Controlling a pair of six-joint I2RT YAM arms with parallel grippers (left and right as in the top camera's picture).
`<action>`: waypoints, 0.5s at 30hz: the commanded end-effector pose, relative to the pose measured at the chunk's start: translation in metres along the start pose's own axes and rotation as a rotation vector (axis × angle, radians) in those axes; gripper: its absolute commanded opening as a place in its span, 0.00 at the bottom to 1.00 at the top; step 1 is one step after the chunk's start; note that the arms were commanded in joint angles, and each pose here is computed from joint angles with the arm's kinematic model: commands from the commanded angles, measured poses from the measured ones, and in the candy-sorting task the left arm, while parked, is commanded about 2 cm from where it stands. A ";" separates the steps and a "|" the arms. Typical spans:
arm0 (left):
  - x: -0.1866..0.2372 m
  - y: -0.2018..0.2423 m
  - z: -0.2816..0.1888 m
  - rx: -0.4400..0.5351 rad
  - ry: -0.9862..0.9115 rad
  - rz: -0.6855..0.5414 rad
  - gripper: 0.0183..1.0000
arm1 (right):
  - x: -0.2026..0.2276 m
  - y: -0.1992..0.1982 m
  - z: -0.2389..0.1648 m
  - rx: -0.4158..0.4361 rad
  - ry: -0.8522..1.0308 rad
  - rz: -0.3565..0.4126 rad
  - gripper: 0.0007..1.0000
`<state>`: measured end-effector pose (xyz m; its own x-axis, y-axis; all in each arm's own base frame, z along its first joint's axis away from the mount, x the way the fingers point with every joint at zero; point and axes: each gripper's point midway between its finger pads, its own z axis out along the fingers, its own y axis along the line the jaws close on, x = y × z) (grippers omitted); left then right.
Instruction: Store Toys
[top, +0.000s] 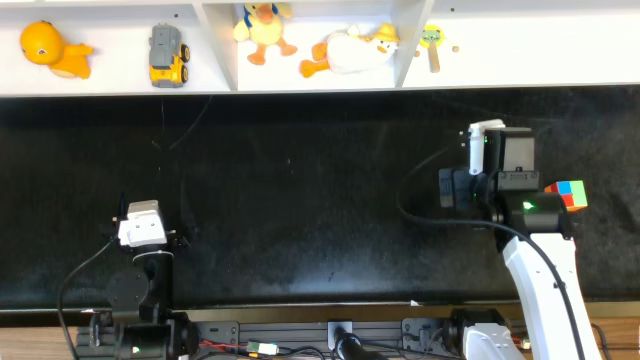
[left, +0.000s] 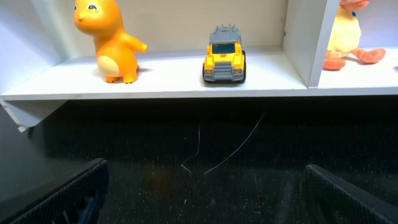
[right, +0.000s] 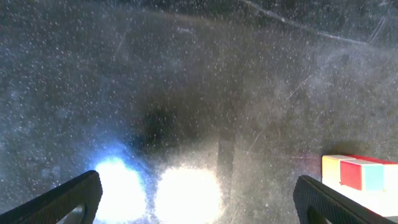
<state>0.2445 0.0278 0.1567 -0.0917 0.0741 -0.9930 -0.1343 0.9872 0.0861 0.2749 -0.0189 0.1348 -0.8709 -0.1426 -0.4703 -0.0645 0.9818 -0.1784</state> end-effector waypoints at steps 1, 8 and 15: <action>-0.001 0.001 0.000 -0.009 -0.008 0.010 1.00 | -0.001 -0.001 -0.002 0.002 -0.017 0.008 1.00; -0.001 0.001 0.000 -0.009 -0.008 0.010 1.00 | -0.001 0.000 -0.002 0.001 -0.018 0.008 1.00; -0.001 0.001 0.000 -0.009 -0.009 0.010 1.00 | -0.005 -0.001 -0.002 0.003 -0.035 0.010 1.00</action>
<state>0.2445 0.0278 0.1567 -0.0917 0.0741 -0.9930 -0.1343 0.9872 0.0861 0.2771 -0.0189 0.1366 -0.8647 -0.1426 -0.4816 -0.0622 0.9819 -0.1790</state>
